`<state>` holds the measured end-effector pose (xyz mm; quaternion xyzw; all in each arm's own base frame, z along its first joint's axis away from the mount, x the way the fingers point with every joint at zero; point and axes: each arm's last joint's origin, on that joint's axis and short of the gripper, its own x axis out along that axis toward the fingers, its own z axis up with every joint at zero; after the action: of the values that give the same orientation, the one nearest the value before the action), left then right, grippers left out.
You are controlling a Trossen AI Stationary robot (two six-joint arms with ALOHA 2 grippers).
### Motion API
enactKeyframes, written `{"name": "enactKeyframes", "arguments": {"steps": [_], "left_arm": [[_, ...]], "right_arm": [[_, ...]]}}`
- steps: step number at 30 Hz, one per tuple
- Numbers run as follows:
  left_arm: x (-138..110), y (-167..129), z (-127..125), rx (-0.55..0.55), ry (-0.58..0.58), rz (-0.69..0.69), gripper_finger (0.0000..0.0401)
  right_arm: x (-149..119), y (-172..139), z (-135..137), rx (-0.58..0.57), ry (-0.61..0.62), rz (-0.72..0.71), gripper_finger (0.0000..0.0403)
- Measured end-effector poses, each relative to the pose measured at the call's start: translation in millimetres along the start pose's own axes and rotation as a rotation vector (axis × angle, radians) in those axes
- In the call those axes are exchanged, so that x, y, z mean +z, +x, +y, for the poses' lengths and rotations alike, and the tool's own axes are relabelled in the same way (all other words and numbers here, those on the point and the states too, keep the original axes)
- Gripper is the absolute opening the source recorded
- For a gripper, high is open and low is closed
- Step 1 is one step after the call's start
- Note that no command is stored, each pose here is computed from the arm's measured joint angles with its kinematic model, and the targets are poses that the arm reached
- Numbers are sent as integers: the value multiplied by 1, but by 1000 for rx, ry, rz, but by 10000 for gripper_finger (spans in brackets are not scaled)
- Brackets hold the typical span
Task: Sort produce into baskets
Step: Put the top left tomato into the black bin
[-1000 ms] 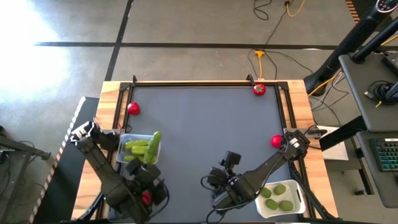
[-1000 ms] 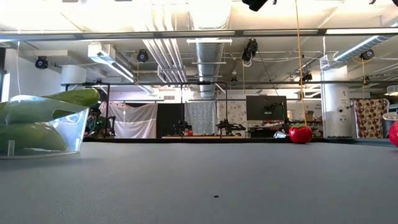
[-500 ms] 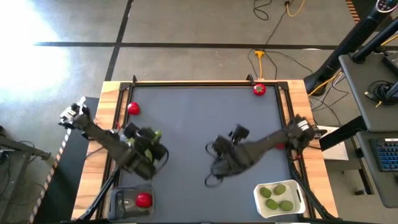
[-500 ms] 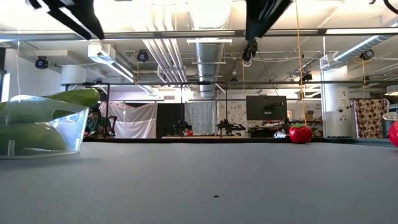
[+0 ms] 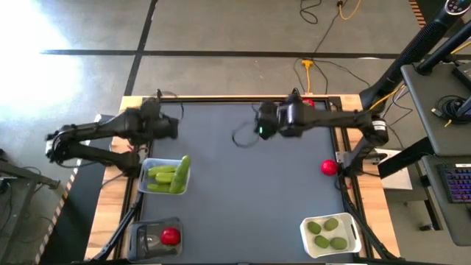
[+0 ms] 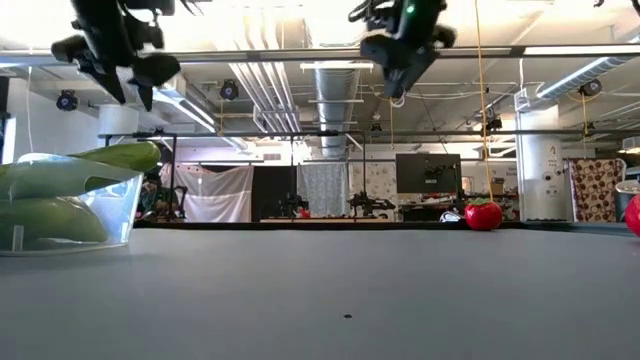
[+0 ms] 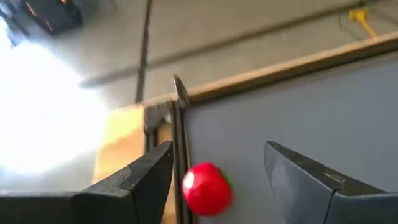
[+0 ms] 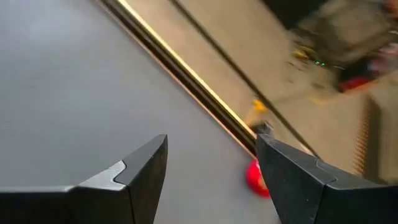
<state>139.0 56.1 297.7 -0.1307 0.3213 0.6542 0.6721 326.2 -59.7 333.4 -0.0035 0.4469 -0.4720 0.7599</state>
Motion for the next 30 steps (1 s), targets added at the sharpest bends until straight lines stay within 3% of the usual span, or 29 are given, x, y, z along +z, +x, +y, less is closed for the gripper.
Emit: {"name": "enactKeyframes", "arguments": {"steps": [6,12,20,25,30], "left_arm": [[8,38,12,-24,-163,220,231],[-6,71,27,35,-403,428,231],[-18,99,35,79,-609,492,262],[-25,114,38,127,-642,515,300],[-27,133,36,103,-669,513,320]], "right_arm": [[34,39,-23,272,-94,-134,237],[51,83,-47,416,-208,-218,237],[53,119,-75,458,-233,-192,237],[52,130,-79,495,-257,-188,238],[52,135,-76,498,-268,-185,237]]}}
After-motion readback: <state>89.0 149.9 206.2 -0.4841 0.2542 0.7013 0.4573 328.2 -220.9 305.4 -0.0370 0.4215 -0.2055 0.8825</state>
